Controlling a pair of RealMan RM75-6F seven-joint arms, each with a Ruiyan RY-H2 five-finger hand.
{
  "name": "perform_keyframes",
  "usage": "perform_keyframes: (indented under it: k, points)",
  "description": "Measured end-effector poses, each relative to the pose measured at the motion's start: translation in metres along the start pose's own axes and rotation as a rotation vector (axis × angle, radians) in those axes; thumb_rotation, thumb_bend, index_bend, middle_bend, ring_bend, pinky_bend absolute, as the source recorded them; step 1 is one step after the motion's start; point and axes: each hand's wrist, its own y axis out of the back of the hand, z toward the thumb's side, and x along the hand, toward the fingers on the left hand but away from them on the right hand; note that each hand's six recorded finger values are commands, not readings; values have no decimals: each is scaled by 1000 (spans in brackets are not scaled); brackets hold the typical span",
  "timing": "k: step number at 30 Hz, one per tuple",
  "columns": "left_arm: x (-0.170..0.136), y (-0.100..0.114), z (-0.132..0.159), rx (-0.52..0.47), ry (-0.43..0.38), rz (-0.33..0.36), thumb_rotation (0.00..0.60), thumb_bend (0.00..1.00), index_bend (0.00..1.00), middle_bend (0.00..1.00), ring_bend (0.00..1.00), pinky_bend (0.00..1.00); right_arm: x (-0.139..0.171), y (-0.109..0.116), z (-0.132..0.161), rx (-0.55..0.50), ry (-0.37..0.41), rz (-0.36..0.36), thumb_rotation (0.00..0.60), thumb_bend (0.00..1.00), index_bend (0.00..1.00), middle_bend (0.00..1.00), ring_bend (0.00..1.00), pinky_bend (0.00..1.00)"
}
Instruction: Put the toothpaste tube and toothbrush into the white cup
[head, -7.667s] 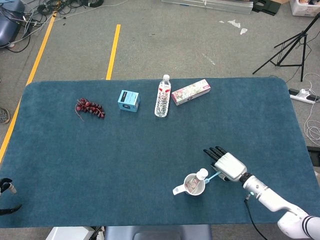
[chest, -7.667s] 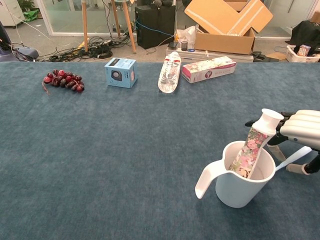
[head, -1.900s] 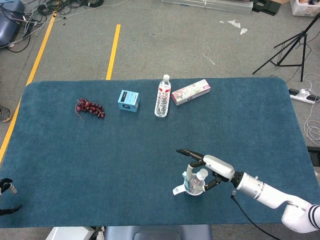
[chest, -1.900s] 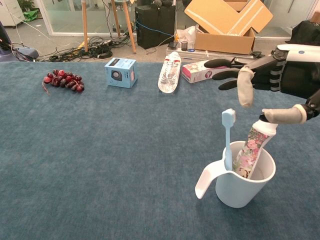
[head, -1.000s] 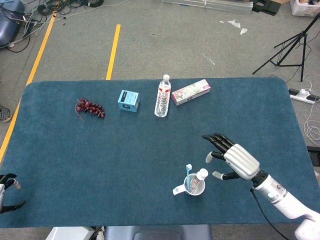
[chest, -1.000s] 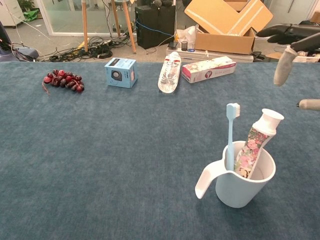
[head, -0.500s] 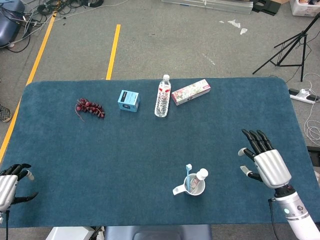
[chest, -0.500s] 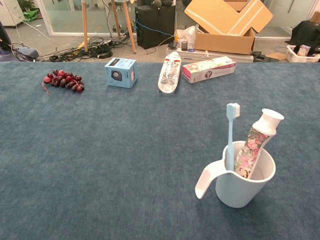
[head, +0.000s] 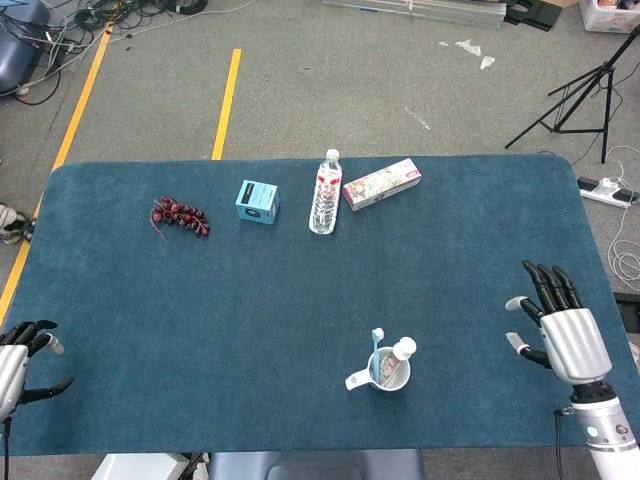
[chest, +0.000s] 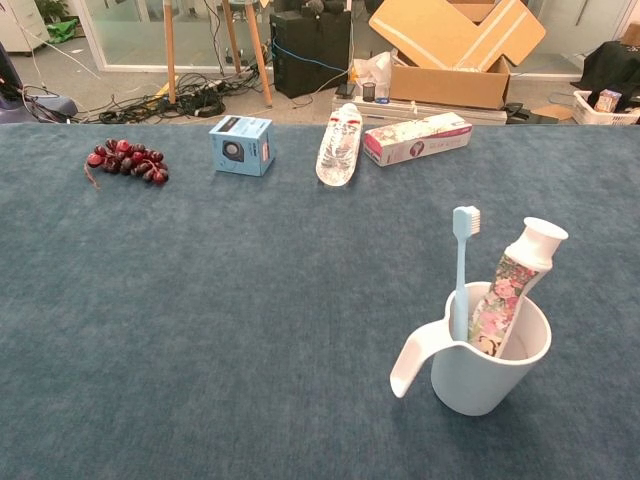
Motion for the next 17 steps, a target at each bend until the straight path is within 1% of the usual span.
perform_keyframes:
  k: [4,7,10,17]
  points:
    - [0,-3,2,5,-10,-4,600,0,490,270,207,296,1,1,-4,-9,-17,-6,600,149,443,28,0,57]
    - [0,-4,1,9,-7,-4,600,0,490,270,207,296,0,0,-8,-14,-36,4,600,149,440,31,0,57]
    - [0,-3,1,9,-8,0,600,0,490,271,207,296,-1,-4,-12,-12,-59,32,600,149,437,36,0,57]
    - [4,-2,1,1,-12,5,600,0,490,270,207,296,-5,-16,-21,0,-111,130,600,150,436,39,0,57]
